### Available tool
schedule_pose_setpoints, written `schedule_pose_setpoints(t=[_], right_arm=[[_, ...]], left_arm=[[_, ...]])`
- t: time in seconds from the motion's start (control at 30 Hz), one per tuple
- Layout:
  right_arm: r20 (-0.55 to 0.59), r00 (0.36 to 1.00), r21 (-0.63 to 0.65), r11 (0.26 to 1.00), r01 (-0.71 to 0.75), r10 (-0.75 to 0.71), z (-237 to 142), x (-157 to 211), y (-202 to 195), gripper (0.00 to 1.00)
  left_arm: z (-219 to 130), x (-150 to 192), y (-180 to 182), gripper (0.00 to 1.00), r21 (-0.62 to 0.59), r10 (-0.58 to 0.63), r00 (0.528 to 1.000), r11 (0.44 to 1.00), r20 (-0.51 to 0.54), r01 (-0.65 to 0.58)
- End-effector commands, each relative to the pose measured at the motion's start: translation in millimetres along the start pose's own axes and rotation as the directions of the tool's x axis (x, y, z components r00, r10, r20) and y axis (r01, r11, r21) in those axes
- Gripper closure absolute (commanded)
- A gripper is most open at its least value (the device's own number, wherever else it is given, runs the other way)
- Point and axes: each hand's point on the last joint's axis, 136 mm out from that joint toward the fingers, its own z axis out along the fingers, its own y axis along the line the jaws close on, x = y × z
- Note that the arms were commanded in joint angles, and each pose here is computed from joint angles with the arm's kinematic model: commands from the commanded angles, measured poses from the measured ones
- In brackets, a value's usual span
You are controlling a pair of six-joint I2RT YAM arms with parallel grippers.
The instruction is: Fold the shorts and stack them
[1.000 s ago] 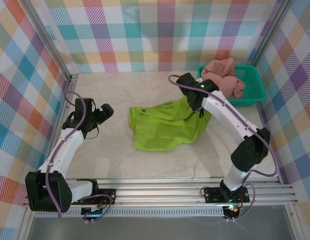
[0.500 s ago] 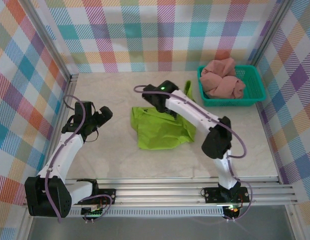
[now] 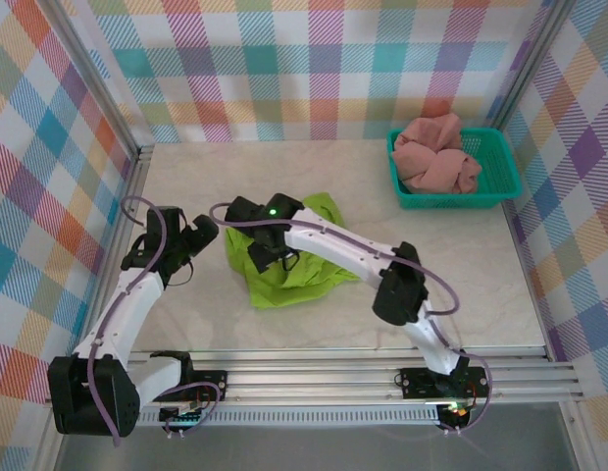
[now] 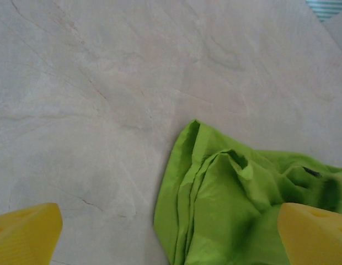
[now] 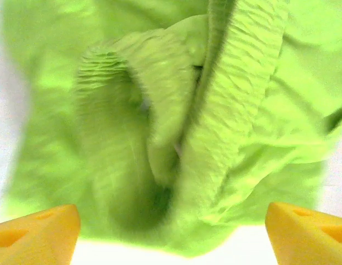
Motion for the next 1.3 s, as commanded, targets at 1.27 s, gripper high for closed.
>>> schedule_pose_setpoints(t=[1.27], right_arm=[[-0.095, 0.771, -0.514, 0.632, -0.579, 0.629, 30.7, 27.2, -146.1, 0.01]], left_arm=[[74.2, 169.6, -143.6, 0.17, 0.247, 0.220, 0.905, 0.960, -0.365, -0.133]])
